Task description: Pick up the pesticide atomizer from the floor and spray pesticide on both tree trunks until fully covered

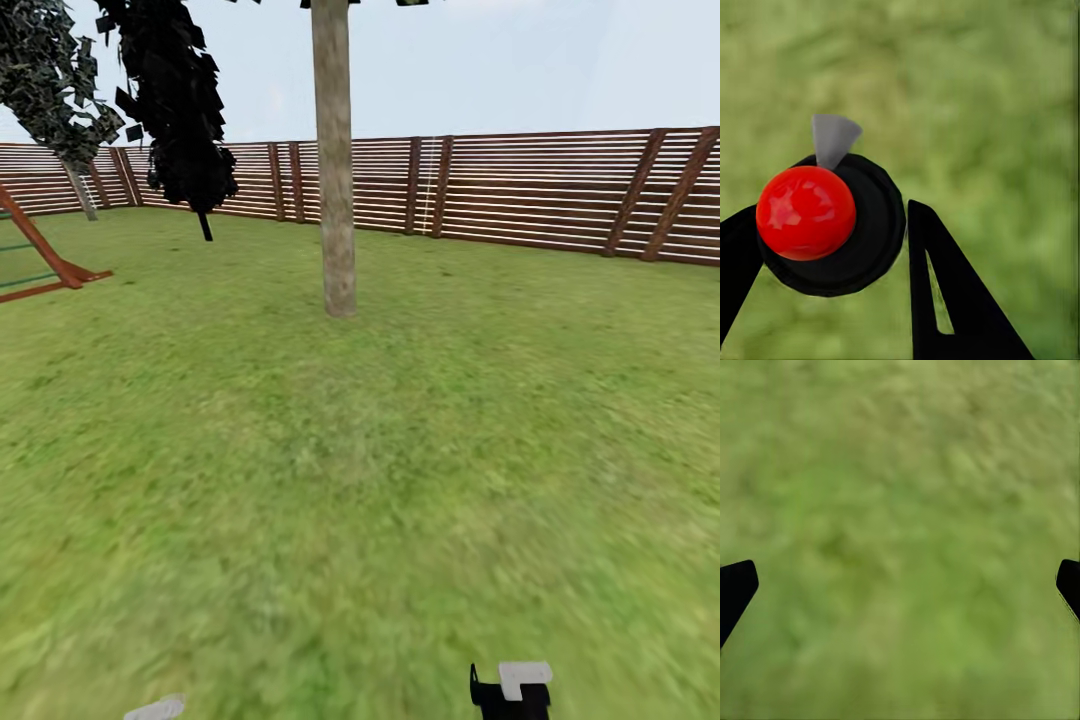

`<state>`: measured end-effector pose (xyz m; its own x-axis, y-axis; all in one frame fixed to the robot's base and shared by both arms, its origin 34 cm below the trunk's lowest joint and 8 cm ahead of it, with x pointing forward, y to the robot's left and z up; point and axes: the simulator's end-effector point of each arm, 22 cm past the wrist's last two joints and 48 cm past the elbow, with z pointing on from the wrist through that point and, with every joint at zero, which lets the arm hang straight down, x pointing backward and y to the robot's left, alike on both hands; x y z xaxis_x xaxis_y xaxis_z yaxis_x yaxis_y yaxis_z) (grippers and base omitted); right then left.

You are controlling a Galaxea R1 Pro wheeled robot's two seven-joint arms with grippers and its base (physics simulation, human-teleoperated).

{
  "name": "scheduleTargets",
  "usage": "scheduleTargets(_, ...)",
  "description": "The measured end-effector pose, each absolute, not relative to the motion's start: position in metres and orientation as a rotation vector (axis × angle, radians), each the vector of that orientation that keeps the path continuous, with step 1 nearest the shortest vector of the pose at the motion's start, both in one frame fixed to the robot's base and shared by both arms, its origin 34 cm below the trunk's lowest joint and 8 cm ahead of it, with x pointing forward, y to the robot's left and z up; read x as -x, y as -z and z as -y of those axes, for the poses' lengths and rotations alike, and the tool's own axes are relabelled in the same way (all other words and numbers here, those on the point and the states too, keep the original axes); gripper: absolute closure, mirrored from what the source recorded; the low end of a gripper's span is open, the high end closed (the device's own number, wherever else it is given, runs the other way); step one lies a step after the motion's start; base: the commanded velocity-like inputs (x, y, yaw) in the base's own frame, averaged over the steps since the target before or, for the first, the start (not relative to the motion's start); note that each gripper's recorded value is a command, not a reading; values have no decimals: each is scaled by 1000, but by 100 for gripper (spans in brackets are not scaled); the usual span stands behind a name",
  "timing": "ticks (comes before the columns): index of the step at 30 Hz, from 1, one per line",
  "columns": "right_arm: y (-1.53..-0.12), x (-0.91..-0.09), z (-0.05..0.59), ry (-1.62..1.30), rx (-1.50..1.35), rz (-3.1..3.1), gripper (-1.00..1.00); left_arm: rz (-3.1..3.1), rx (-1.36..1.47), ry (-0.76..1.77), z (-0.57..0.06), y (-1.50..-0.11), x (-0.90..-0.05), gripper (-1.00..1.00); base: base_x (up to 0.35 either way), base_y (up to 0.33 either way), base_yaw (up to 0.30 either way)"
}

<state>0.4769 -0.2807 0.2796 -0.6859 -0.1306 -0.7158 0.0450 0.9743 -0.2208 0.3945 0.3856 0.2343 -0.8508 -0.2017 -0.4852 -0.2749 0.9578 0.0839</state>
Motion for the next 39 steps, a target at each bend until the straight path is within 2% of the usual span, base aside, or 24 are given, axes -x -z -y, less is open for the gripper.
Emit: scheduleTargets(39, -280, -477, 281, 282, 59, -2310, -100, -2620, 340, -205, -386, -234, -394, 100, 340, 0, 0)
